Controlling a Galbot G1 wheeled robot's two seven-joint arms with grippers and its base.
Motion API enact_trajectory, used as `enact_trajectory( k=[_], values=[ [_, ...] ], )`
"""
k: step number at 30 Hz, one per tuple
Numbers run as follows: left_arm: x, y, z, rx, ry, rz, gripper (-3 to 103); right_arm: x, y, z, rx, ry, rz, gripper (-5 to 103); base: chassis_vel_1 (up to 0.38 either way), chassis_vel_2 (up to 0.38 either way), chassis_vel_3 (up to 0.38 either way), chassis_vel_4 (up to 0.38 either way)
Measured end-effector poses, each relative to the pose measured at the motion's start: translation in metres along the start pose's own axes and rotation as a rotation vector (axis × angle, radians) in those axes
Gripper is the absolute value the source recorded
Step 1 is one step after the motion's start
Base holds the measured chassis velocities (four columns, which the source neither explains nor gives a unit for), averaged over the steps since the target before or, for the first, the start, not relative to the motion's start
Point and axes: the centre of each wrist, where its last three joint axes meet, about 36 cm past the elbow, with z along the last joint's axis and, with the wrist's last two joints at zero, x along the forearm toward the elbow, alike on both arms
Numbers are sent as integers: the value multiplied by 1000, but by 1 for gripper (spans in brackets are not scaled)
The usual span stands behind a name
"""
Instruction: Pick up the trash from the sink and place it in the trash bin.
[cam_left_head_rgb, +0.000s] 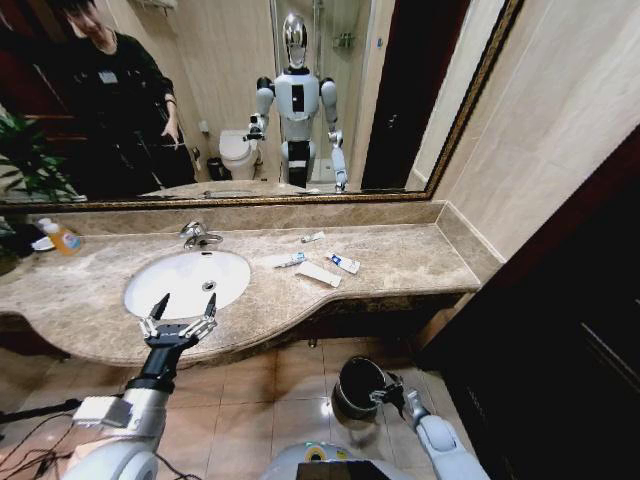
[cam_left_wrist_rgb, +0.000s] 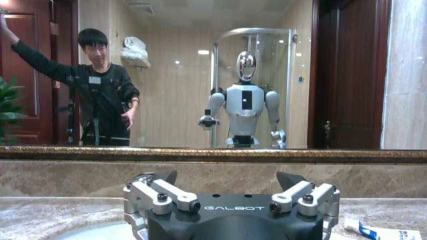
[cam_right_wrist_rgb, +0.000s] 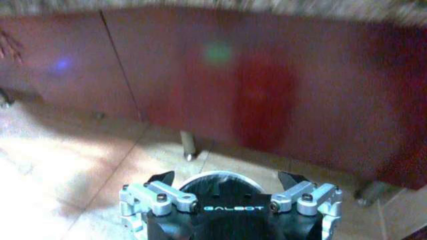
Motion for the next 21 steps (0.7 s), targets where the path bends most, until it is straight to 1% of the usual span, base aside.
enact_trajectory(
  k=[3,4,7,8,10,11,13,14,15,18,19,21],
  values=[
    [0,0,0,0,0,0,100,16,-12,-13,-19,-73,2,100,0,0,0,0],
    [0,0,0,0,0,0,100,16,-12,-13,-19,-73,2,100,0,0,0,0],
    [0,0,0,0,0,0,100,39,-19,-39,-59,-162,-7,100,0,0,0,0],
    [0,0,0,0,0,0,100,39,-19,-39,-59,-162,-7,100,0,0,0,0],
    [0,0,0,0,0,0,100,62,-13,-82,-109,-265,-34,100,0,0,0,0],
    [0,0,0,0,0,0,100,62,-13,-82,-109,-265,-34,100,0,0,0,0],
    [0,0,0,0,0,0,100,81,-4,-126,-136,-362,-49,100,0,0,0,0],
    [0,0,0,0,0,0,100,81,-4,-126,-136,-362,-49,100,0,0,0,0],
    [0,0,0,0,0,0,100,88,1,-151,-137,-412,-53,100,0,0,0,0],
    [0,0,0,0,0,0,100,100,10,-198,-120,-491,-53,100,0,0,0,0],
    [0,0,0,0,0,0,100,100,10,-198,-120,-491,-53,100,0,0,0,0],
    [0,0,0,0,0,0,100,103,15,-227,-103,-518,-66,100,0,0,0,0]
  ],
)
